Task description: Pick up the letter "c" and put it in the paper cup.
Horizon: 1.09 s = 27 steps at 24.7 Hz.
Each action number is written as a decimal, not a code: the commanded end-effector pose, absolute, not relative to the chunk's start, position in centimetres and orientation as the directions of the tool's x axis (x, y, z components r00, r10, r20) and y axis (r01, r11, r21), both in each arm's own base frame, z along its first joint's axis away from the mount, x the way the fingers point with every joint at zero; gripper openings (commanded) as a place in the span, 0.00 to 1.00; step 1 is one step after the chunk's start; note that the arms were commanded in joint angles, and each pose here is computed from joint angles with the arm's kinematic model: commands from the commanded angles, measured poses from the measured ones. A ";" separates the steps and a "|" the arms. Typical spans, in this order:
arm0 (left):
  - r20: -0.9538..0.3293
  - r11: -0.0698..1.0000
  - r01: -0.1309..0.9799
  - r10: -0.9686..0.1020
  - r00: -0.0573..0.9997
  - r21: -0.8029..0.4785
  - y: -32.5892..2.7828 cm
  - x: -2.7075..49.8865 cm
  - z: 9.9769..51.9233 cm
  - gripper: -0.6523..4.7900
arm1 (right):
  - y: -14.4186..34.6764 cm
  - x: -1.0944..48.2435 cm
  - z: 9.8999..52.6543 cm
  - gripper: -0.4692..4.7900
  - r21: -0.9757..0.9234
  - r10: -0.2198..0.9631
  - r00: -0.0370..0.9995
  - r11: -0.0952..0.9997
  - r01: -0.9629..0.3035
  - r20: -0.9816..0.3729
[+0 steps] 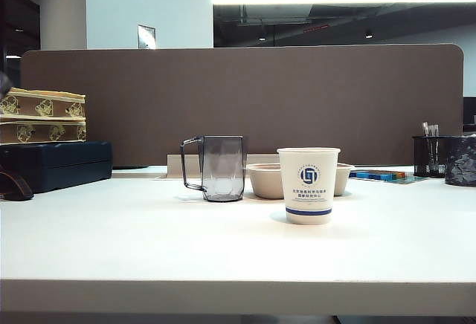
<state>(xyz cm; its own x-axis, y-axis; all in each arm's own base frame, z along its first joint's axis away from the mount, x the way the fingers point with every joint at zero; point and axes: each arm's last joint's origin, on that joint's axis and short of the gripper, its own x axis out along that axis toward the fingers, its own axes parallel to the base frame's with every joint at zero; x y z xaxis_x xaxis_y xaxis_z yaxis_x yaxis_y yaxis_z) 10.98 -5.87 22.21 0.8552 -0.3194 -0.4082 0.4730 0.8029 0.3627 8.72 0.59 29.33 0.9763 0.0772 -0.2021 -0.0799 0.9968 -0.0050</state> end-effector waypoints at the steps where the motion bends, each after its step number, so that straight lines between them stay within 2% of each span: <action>1: -0.406 0.825 0.426 -0.269 0.874 0.371 -5.7 11.1 21.7 0.11 | 0.3 9.1 28.5 0.11 -0.032 -0.029 0.962 0.999 0.021 -0.272; 4: -0.396 0.878 0.375 -0.244 0.886 0.298 -5.7 11.2 21.5 0.11 | 0.3 9.5 27.4 0.11 -0.035 -0.026 0.947 0.999 0.015 -0.319; 7: -0.361 0.904 0.353 -0.253 0.898 0.243 -5.8 11.3 21.8 0.11 | 0.4 9.9 26.3 0.11 -0.031 -0.025 0.959 0.999 0.017 -0.283; 14: -0.286 0.903 0.380 -0.317 0.904 0.201 -6.1 11.5 22.0 0.11 | 0.3 9.5 24.1 0.11 -0.030 -0.027 0.967 0.999 0.020 -0.253; 20: -0.312 0.912 0.375 -0.312 0.897 0.165 -6.0 11.4 20.2 0.11 | 0.1 8.4 22.3 0.11 -0.037 -0.083 0.976 0.996 0.077 -0.202; 22: -0.302 0.920 0.354 -0.294 0.907 0.168 -6.0 11.5 19.8 0.11 | -0.1 8.2 22.4 0.11 -0.046 -0.153 0.971 0.988 0.147 -0.184; 24: -0.265 0.953 0.267 -0.222 0.938 0.147 -5.8 11.6 19.6 0.11 | -0.6 8.0 22.2 0.11 -0.083 -0.307 0.930 0.951 0.296 -0.201; 27: -0.240 0.970 0.212 -0.179 0.954 0.122 -5.7 11.7 19.2 0.11 | -0.8 7.9 22.0 0.11 -0.094 -0.388 0.895 0.921 0.377 -0.218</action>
